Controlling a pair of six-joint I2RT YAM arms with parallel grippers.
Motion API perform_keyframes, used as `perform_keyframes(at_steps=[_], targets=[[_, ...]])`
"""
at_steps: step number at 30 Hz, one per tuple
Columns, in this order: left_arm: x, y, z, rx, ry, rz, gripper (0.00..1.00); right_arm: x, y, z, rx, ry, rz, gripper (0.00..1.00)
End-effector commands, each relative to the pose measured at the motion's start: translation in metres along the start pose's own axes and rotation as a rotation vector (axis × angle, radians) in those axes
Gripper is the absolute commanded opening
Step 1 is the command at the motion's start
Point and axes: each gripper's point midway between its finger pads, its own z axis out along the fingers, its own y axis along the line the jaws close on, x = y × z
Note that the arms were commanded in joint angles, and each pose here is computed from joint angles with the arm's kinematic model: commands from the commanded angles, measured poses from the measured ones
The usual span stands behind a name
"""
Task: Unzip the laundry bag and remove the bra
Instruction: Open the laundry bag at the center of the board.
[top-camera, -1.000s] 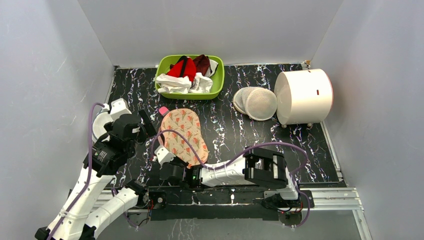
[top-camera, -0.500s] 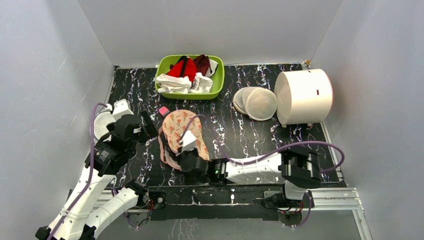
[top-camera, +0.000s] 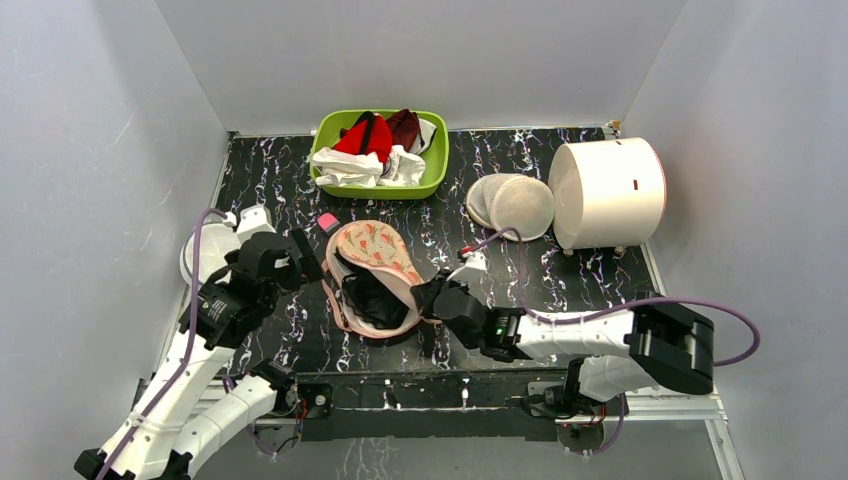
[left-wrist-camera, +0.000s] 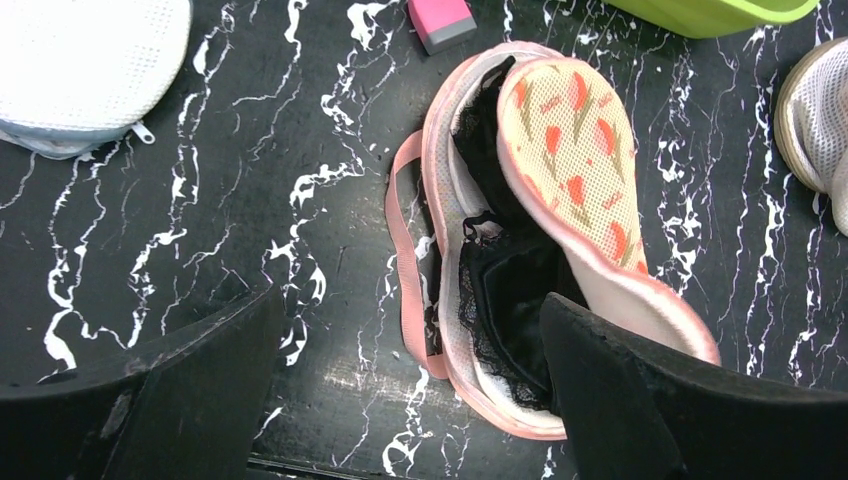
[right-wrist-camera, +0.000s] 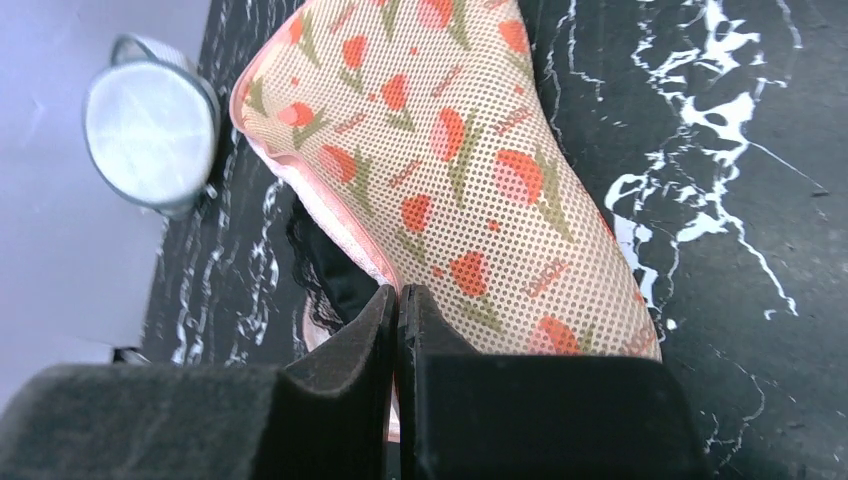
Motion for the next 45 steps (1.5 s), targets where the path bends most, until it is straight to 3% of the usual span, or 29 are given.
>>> perform_keyframes(at_steps=[1,13,27,30,34,38,41,45], targets=[[0.009,-0.01,0.006,0.042,0.038,-0.012,0.98,-0.037,-0.003,-0.01,0.006,-0.124,0.195,0.0],[0.061,-0.049,0.034,0.17,0.251,-0.014,0.98,-0.062,-0.078,-0.029,0.24,-0.249,0.184,0.0],[0.107,-0.07,0.052,0.25,0.413,-0.052,0.97,-0.054,-0.167,-0.065,0.465,-0.243,0.015,0.01],[0.115,-0.07,0.055,0.256,0.428,-0.06,0.95,-0.051,-0.182,-0.073,0.502,-0.232,-0.038,0.18],[0.118,-0.067,0.057,0.24,0.434,-0.051,0.89,-0.06,-0.184,-0.081,0.515,-0.231,-0.102,0.51],[0.115,-0.055,0.061,0.18,0.409,-0.014,0.83,-0.073,-0.132,-0.072,0.295,-0.179,-0.257,0.71],[0.118,-0.055,0.065,0.168,0.425,-0.006,0.77,-0.074,-0.1,-0.07,0.129,-0.129,-0.417,0.94],[0.12,-0.058,0.074,0.15,0.438,-0.001,0.72,-0.075,-0.092,-0.066,0.1,-0.116,-0.516,0.98]])
